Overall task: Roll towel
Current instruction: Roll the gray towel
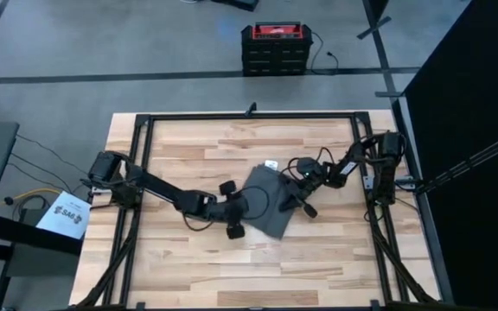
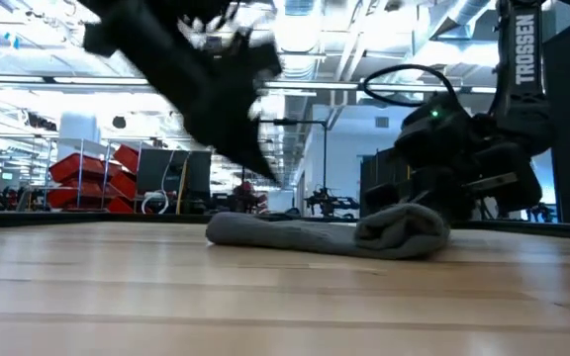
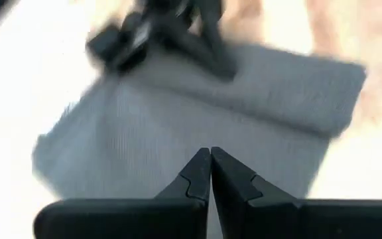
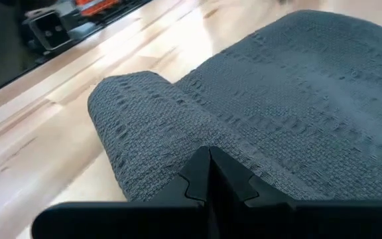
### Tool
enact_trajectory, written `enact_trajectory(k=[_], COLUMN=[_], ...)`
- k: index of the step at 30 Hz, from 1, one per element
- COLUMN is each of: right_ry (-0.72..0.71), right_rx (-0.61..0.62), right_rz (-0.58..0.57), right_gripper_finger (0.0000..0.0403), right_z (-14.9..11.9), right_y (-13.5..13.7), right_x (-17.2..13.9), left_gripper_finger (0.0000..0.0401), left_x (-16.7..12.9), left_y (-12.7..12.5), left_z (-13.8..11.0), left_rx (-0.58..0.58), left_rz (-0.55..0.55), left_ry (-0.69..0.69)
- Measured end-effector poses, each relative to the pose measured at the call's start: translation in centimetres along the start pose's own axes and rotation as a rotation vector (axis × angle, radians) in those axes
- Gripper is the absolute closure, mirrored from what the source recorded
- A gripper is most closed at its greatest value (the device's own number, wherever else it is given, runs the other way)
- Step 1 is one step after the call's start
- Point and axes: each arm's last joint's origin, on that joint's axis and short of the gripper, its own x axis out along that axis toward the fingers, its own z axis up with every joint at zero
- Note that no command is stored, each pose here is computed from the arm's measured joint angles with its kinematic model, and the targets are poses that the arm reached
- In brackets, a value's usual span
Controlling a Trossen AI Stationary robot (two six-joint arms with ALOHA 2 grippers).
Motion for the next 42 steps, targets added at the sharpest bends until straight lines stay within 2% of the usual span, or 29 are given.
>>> enact_trajectory(k=[9,17,26,30,34,36,39,42], right_ry=[0.005,0.012,0.055,0.134,0.208,0.23,0.186,0.209], right_rx=[-0.013,-0.006,0.029,0.014,-0.029,-0.009,0.031,0.102], right_rz=[0.01,-0.013,-0.105,-0.211,-0.395,-0.513,-0.648,-0.749], right_gripper_finger=[0.0403,0.0403,0.0403,0.0403,0.0403,0.0403,0.0403,0.0403], right_z=[0.0,0.0,1.4,3.1,5.4,6.1,6.9,6.3], right_y=[-0.1,-0.2,0.1,1.3,2.9,3.6,4.1,4.3], right_x=[0.0,0.0,-1.0,-2.6,-4.9,-5.9,-6.5,-6.1], left_gripper_finger=[0.0401,0.0401,0.0401,0.0401,0.0401,0.0401,0.0401,0.0401], left_x=[5.6,9.8,9.9,9.9,9.9,10.0,10.1,10.3], left_y=[-0.5,-1.0,-0.6,-0.5,-0.4,-0.2,0.1,0.5], left_z=[1.2,0.5,-0.1,-0.1,-0.2,-0.2,-0.2,-0.1], left_rx=[0.163,0.201,0.203,0.209,0.206,0.195,0.161,0.132], left_rz=[-0.225,-0.366,-0.368,-0.37,-0.382,-0.38,-0.376,-0.358], left_ry=[-0.222,-0.2,-0.149,-0.145,-0.142,-0.14,-0.136,-0.13])
